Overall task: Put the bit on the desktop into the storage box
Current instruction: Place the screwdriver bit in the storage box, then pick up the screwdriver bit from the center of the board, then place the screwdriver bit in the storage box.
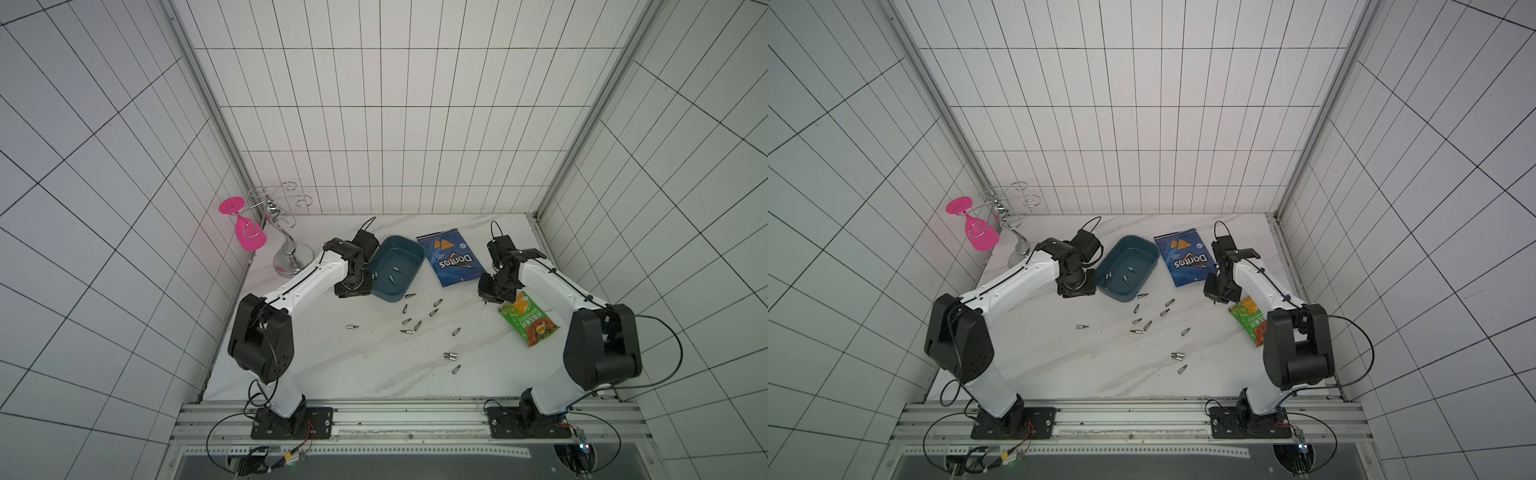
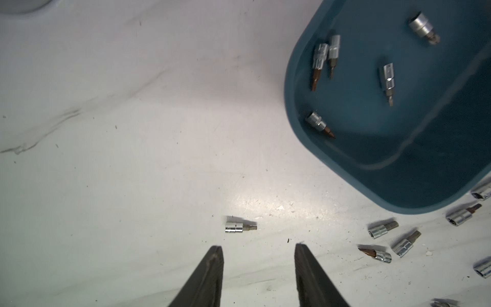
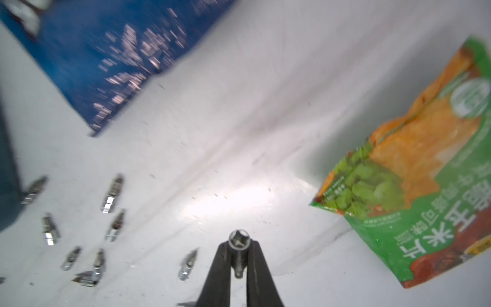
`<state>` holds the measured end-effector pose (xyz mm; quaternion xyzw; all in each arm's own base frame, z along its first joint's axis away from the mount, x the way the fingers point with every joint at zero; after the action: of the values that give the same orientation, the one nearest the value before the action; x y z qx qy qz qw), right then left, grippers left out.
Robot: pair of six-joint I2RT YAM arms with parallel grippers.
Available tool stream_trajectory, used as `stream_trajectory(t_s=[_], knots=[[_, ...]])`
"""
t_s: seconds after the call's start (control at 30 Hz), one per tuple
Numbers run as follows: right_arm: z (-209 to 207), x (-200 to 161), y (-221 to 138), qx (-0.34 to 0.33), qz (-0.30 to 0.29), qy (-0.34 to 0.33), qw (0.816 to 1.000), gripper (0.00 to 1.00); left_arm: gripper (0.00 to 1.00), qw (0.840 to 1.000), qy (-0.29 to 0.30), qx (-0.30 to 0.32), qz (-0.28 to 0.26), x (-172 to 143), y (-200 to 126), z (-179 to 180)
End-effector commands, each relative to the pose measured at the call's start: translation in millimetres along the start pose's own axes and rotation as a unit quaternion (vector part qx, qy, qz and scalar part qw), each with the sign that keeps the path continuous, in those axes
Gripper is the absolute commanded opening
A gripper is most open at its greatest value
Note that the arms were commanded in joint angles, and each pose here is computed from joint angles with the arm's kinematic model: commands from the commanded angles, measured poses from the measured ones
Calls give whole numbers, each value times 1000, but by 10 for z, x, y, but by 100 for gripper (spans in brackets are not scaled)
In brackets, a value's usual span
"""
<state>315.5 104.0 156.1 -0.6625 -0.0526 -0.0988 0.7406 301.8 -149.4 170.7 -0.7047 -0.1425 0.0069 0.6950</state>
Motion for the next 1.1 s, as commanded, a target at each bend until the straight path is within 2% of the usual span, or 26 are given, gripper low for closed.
stream_trajectory(t_s=[0.0, 0.23, 0.37, 0.47, 0.63, 0.83, 1.07], knots=[[239, 151, -125, -15, 4, -61, 998, 0, 50, 1000, -26, -5, -14, -40, -38, 63], [1073, 634, -273, 9, -27, -168, 985, 0, 56, 999, -47, 19, 4, -171, 129, 238], [1535, 805, -223, 31, -43, -224, 973, 0, 59, 995, -93, -8, 27, -213, 304, 320], [1793, 892, -134, 41, -48, -263, 963, 0, 61, 994, -107, -5, 34, -222, 368, 359], [2053, 954, 92, 57, -36, -300, 951, 0, 65, 992, -114, 6, 52, -266, 475, 380], [2247, 859, 341, 59, -30, -341, 938, 0, 68, 989, -135, 2, 57, -333, 592, 394], [2339, 898, 532, 43, -45, -356, 932, 0, 71, 983, -166, -4, 77, -382, 740, 355]])
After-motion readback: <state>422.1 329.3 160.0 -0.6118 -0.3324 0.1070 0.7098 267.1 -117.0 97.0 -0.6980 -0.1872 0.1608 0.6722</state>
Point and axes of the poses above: each gripper's point midway between its finger pads, its own y axis out along the fingers, its own z axis along the line the jaws close on, x = y × z, the point moved 5 cm from there along -y, back along the fingers, and after that the axes turned 4 degrees about -y, right-handed, at the moved point
